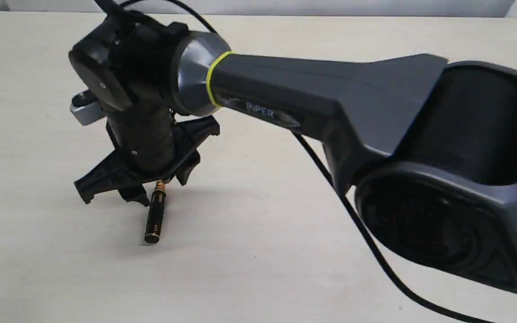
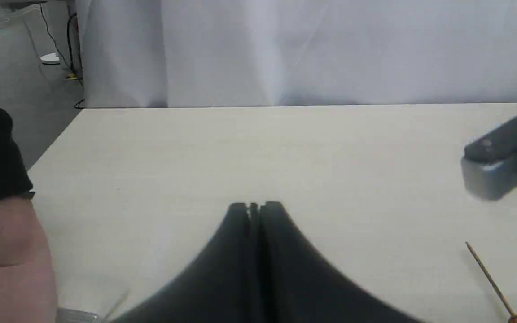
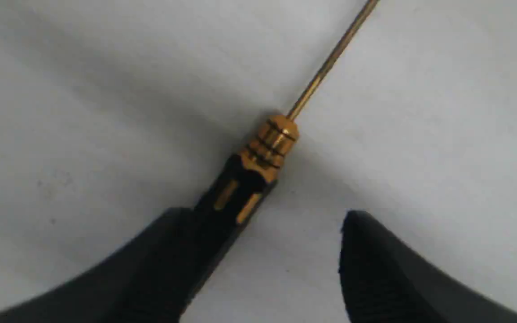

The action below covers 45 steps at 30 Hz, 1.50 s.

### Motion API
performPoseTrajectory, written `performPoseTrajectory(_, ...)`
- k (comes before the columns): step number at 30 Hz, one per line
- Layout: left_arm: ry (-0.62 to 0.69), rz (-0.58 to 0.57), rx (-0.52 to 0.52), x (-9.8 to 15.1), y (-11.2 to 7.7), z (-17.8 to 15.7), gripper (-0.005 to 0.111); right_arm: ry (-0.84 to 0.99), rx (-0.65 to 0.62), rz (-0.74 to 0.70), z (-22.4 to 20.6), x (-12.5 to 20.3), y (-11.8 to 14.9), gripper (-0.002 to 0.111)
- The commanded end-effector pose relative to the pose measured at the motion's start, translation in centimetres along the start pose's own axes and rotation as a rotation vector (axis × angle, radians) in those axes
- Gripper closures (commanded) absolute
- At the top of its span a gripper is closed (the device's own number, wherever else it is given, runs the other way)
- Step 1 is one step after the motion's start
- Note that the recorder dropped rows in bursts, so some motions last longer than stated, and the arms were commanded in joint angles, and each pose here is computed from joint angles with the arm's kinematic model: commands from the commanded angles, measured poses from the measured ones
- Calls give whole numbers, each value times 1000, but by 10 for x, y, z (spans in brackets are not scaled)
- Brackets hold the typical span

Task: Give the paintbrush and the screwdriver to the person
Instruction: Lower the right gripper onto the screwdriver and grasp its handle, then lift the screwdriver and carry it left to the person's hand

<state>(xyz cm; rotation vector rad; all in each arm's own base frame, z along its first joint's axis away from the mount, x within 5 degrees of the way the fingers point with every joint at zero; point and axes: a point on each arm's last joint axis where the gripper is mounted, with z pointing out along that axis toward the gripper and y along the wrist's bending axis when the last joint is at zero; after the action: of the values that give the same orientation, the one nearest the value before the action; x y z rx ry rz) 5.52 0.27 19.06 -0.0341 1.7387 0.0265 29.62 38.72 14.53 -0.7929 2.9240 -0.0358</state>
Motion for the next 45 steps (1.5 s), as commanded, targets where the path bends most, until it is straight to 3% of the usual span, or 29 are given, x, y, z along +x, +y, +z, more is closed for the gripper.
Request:
performPoseTrajectory(1,-8,-2,9,0,-1,0,107,41,-22,12,22,2,4,55)
performPoseTrajectory(8,-8,-2,9,0,-1,0,107,103,-13,12,59,6,7,56)
performPoseTrajectory(18,-8,-2,9,0,-1,0,107,119,-7,-109,57,4,8,104)
performPoseTrajectory(23,-8,-2,9,0,-1,0,107,1,-30,-120,17,-12,8,104)
performPoseTrajectory(36,-6,-5,10,0,-1,0,107,-446,-185,-83,-171,-22,-5,104)
performPoseTrajectory(41,-6,-5,10,0,-1,0,107,-586,-202,-85,-190,-29,-7,104)
performPoseTrajectory(45,-6,-5,10,0,-1,0,107,-687,-228,-116,-176,-44,2,104)
